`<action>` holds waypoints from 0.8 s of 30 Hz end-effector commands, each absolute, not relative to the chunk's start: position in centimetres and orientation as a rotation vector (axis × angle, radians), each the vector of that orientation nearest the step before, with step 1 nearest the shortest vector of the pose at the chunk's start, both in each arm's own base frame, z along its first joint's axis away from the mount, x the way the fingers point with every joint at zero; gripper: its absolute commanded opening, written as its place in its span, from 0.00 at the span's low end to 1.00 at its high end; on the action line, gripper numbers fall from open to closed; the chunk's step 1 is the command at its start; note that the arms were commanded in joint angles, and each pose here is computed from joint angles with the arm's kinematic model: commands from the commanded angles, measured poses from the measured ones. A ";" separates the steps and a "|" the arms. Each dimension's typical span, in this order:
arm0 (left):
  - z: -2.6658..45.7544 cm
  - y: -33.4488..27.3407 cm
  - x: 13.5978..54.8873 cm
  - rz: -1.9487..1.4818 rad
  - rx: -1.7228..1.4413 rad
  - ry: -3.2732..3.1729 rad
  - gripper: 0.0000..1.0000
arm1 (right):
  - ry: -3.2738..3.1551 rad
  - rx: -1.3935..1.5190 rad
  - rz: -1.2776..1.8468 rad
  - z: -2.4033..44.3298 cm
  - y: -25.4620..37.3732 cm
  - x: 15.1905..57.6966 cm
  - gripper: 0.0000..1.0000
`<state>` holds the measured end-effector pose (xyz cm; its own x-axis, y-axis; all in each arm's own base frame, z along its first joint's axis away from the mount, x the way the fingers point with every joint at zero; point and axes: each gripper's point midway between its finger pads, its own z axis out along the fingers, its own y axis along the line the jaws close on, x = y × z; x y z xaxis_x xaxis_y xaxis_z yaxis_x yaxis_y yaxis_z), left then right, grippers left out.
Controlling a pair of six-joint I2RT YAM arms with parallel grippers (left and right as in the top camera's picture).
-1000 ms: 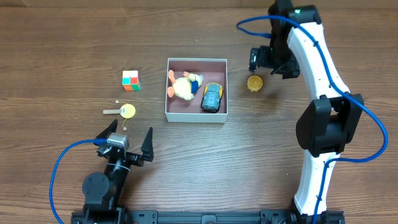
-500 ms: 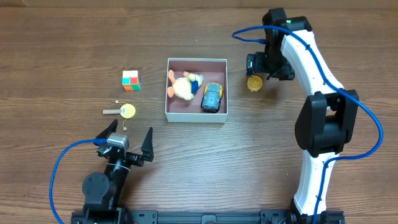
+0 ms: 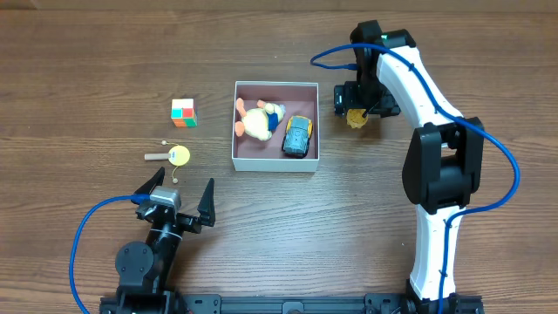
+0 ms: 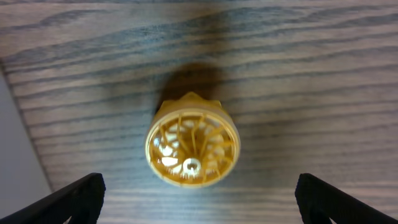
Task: Pack container
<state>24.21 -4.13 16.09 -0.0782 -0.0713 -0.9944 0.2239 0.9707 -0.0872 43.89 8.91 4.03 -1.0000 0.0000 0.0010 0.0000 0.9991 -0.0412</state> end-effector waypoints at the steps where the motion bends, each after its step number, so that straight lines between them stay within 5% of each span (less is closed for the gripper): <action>1: 16.1 -4.1 24.2 -0.238 0.123 1.625 1.00 | -3.148 0.022 0.082 3.7 8.6 44.2 1.00; 24: 16.1 -4.1 24.2 -0.237 0.123 1.625 1.00 | -3.133 -0.018 -0.033 1.9 8.8 44.3 1.00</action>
<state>24.21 -4.13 16.07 -0.0785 -0.0713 -0.9944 0.2239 0.9707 -0.0873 44.35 9.14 2.62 -1.0000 0.0048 -0.0070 0.0047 0.9999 0.0139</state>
